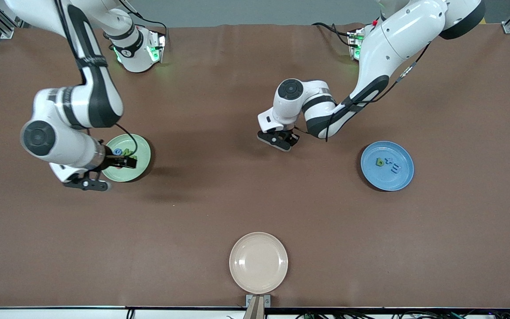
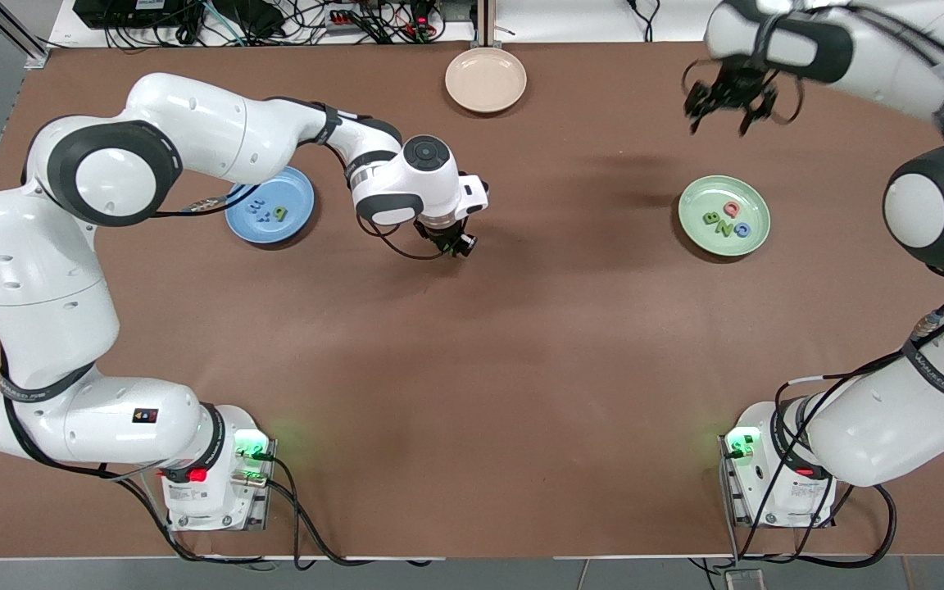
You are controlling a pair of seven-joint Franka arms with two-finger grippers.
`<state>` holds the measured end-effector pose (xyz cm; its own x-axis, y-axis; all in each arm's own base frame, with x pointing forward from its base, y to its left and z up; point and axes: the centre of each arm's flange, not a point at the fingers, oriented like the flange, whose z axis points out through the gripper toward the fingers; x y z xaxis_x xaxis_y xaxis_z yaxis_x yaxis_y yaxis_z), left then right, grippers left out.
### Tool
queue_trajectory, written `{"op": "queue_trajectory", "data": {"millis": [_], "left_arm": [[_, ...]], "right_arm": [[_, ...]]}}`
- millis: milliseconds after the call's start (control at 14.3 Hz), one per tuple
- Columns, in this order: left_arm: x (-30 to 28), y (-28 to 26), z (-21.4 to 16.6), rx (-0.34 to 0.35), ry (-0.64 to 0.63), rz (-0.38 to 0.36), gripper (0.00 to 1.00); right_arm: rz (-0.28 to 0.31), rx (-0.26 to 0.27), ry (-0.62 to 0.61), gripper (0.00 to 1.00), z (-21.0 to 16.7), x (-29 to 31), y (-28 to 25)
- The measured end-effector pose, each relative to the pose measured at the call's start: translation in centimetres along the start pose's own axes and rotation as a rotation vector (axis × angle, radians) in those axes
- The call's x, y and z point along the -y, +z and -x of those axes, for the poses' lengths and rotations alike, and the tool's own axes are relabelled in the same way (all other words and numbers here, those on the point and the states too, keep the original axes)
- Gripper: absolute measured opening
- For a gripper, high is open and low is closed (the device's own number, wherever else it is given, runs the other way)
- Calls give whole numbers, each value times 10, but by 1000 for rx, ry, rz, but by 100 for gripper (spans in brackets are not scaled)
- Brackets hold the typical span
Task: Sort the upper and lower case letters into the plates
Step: 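Lift the n with the left gripper while the right gripper returns to rest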
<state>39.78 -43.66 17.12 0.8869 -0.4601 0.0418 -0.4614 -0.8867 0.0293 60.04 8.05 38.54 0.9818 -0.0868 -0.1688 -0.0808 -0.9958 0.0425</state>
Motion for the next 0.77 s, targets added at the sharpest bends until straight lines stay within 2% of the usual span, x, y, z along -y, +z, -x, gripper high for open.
{"op": "queue_trajectory", "data": {"millis": [209,349,488,767], "left_arm": [[3,-4,-4,-9,-8,-1,26],[6,-4,-6,-11,-14,-2,27],[17,-5,-12,-14,-37,-6,27],[65,-43,-40,-52,-157,-13,27]], "right_arm": [[-12,-19,-90,100,-9,-48,-63],[-20,-42,-121,100,-15,-87,-82],[-26,-55,-124,100,-18,-122,-89],[-38,-32,-71,100,-14,-162,-100]]}}
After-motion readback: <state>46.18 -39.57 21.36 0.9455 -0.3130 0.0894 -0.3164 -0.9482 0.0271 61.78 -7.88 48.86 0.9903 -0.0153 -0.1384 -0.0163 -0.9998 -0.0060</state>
